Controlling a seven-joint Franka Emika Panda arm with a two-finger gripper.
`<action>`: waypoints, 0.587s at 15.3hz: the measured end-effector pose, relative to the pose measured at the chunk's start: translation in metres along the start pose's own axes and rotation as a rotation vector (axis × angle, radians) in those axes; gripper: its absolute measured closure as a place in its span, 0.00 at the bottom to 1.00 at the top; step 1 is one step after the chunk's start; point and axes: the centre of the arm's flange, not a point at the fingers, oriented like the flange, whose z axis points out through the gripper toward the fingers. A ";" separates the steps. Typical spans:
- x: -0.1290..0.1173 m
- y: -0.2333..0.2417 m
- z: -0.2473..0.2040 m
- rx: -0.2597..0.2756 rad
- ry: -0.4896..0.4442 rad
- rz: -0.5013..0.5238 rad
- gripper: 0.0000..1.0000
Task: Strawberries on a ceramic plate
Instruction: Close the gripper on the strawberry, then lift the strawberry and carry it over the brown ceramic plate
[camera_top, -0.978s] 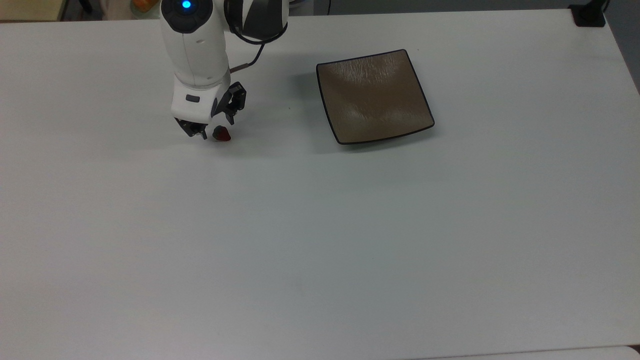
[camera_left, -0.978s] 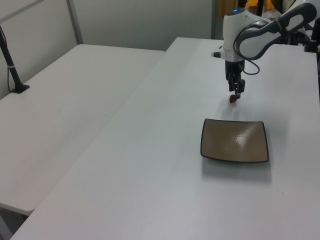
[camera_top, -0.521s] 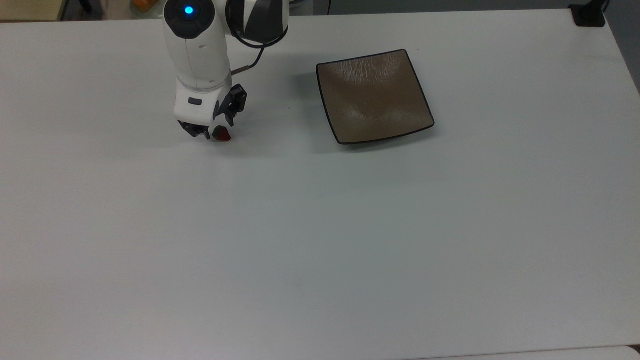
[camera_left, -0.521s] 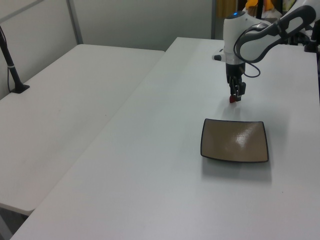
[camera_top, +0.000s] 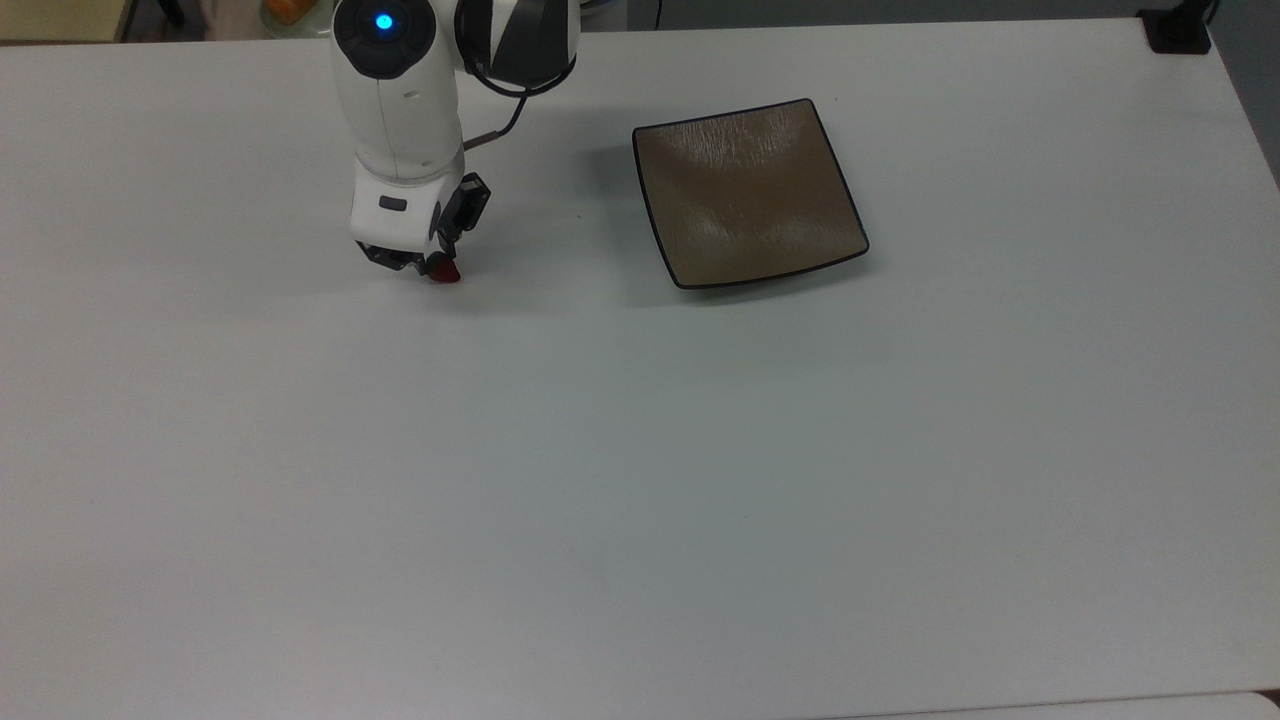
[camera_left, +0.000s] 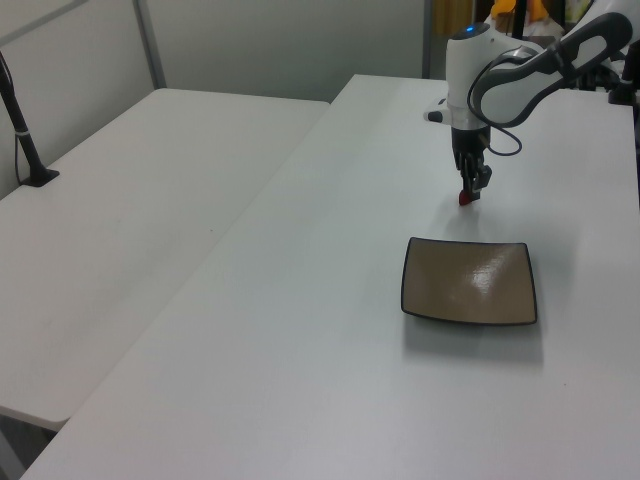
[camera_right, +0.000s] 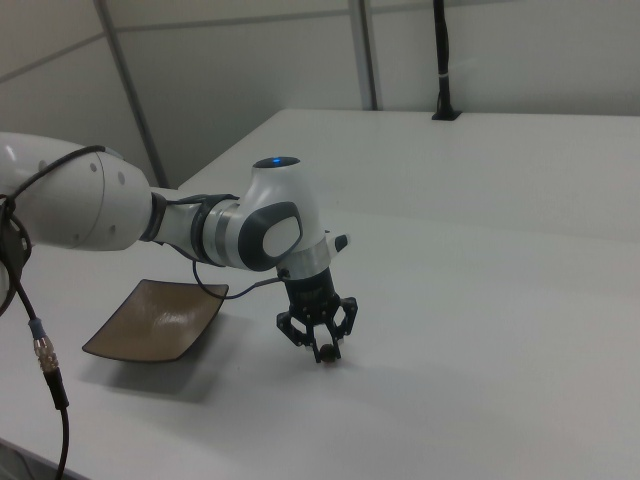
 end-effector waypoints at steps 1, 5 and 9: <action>0.000 0.000 0.000 0.000 0.000 0.000 0.68; 0.000 0.001 -0.005 -0.007 0.007 0.000 0.68; -0.003 0.003 -0.033 -0.019 0.022 0.004 0.68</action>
